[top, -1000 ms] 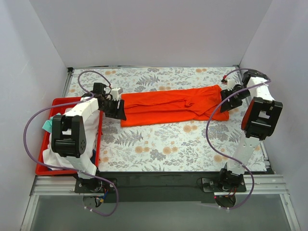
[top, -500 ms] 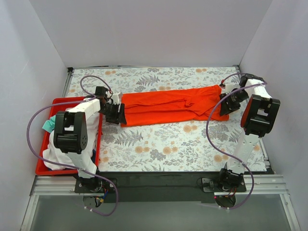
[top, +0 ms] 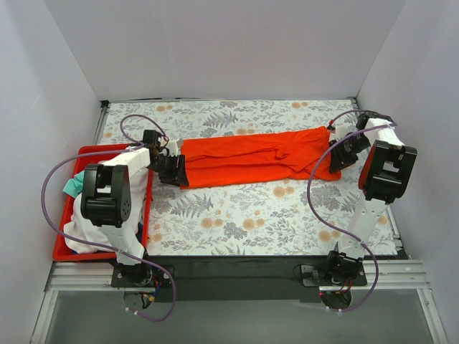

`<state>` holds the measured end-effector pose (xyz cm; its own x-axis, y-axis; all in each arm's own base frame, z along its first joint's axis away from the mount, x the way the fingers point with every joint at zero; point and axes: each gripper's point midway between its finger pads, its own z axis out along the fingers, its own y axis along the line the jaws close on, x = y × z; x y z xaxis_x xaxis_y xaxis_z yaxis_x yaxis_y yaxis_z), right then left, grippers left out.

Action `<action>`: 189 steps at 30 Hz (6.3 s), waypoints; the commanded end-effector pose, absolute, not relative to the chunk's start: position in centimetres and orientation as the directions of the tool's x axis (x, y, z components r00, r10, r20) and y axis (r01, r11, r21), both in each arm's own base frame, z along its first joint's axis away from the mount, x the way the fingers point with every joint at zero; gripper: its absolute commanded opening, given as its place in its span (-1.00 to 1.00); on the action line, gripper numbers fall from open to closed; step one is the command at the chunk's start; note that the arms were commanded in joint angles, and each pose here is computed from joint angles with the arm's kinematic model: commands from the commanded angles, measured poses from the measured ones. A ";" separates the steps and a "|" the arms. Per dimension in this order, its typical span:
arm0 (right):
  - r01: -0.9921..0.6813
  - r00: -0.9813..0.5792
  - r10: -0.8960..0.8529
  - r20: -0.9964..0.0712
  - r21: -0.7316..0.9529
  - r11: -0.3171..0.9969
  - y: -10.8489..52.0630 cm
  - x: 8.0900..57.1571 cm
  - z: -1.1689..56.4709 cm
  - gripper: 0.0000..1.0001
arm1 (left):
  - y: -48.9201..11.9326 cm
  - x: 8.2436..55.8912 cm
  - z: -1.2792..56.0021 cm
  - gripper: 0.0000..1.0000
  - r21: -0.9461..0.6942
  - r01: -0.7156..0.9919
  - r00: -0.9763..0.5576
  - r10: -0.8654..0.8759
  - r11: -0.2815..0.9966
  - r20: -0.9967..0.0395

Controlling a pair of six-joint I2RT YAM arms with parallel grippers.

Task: Fold and stack the t-shirts
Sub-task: Fold the tshirt

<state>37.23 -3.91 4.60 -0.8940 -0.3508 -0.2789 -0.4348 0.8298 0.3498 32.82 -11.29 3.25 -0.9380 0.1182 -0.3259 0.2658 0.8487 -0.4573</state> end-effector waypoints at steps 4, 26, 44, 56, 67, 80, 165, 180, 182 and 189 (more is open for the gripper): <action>-0.434 -0.894 -0.347 -0.282 0.363 0.824 -3.7 37.1 4.4 -0.37 | -12.2 34.4 4.9 -0.18 -0.487 0.293 -0.919 0.101 0.823 -0.381; -0.467 -0.867 -0.394 -0.305 0.221 0.856 -6.1 38.2 7.0 -0.97 | -10.6 33.5 7.2 -1.00 -0.371 0.417 -0.856 0.221 0.829 -0.468; -0.463 -0.875 -0.423 -0.235 0.149 0.874 -8.6 38.0 5.9 -0.97 | -7.6 29.9 4.2 -1.00 -0.285 0.502 -0.841 0.384 0.816 -0.381; -0.471 -0.879 -0.437 -0.190 0.205 0.858 -6.6 36.5 4.3 -0.97 | -7.5 28.0 1.9 -0.96 -0.319 0.453 -0.879 0.359 0.832 -0.314; -0.480 -0.831 -0.396 -0.390 0.146 0.865 -5.4 40.6 13.3 0.03 | -10.7 33.6 14.6 -0.08 -0.225 0.642 -0.622 0.327 0.733 -0.712; -0.322 -0.920 -0.171 -0.352 0.432 0.842 0.4 42.4 10.1 -0.26 | -28.9 35.9 19.3 -0.09 0.193 0.923 0.035 0.426 0.333 -0.904; -0.266 -0.887 -0.019 -0.462 0.475 0.839 -0.1 47.0 11.7 -0.50 | -51.6 40.2 12.4 -1.00 0.695 0.684 0.637 0.284 0.222 -0.717; -0.300 -0.867 -0.077 -0.492 0.391 0.870 -1.5 44.6 13.0 -0.97 | -46.7 43.4 11.0 -1.00 0.636 0.664 0.494 0.409 0.392 -0.767; -0.297 -0.873 -0.079 -0.482 0.395 0.869 -1.4 44.2 12.8 -0.97 | -46.1 43.7 10.7 -1.00 0.632 0.655 0.473 0.428 0.414 -0.770; -0.303 -0.882 -0.096 -0.461 0.399 0.865 -0.6 43.1 11.9 -0.97 | -44.9 44.8 10.5 -1.00 0.613 0.626 0.410 0.465 0.483 -0.785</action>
